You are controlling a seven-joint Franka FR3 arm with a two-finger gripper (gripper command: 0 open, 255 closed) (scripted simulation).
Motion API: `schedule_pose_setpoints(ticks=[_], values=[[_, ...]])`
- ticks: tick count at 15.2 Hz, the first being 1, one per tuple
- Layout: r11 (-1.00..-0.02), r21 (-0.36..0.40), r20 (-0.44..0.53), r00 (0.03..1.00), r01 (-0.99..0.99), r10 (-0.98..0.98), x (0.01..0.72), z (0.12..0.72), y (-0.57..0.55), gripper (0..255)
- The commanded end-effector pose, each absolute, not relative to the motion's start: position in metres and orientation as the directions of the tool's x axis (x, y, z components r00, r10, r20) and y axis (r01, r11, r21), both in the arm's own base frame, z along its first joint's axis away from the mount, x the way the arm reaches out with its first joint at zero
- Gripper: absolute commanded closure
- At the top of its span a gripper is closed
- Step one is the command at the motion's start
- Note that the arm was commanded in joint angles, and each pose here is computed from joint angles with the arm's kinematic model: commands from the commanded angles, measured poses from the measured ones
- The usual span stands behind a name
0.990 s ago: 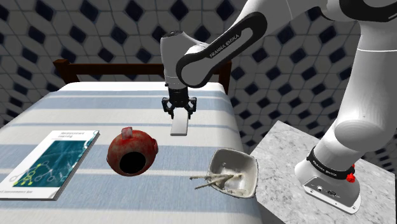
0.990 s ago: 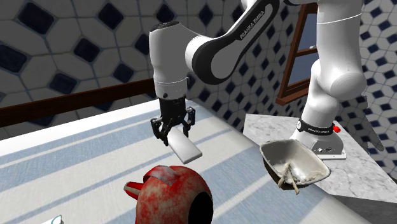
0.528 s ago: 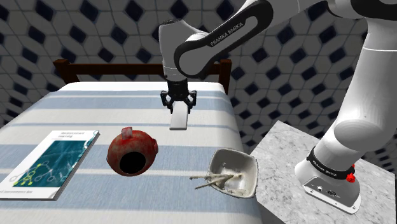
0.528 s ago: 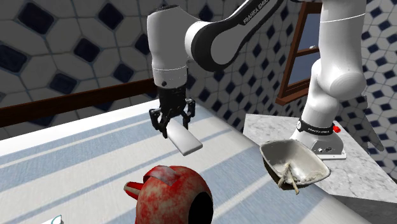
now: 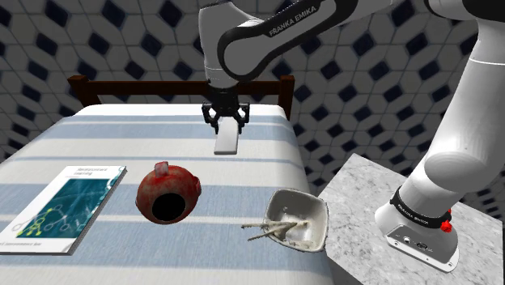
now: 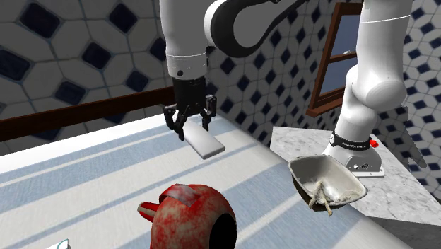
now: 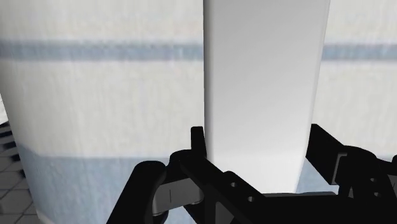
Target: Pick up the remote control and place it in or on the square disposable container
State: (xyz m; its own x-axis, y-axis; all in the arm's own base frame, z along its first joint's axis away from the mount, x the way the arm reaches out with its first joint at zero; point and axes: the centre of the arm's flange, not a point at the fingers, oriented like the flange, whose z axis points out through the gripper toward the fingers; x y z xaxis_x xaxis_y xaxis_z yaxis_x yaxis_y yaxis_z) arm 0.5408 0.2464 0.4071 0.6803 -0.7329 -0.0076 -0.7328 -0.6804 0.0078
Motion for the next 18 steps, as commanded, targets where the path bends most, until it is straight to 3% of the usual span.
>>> schedule_pose_setpoints(ticks=[1, 18], values=[[-0.68, 0.008, -0.008, 0.68, -0.733, -0.733, 0.541, 0.417, 0.247, 255], [-0.68, 0.008, -0.008, 0.68, -0.733, -0.733, 0.528, 0.498, 0.251, 255]])
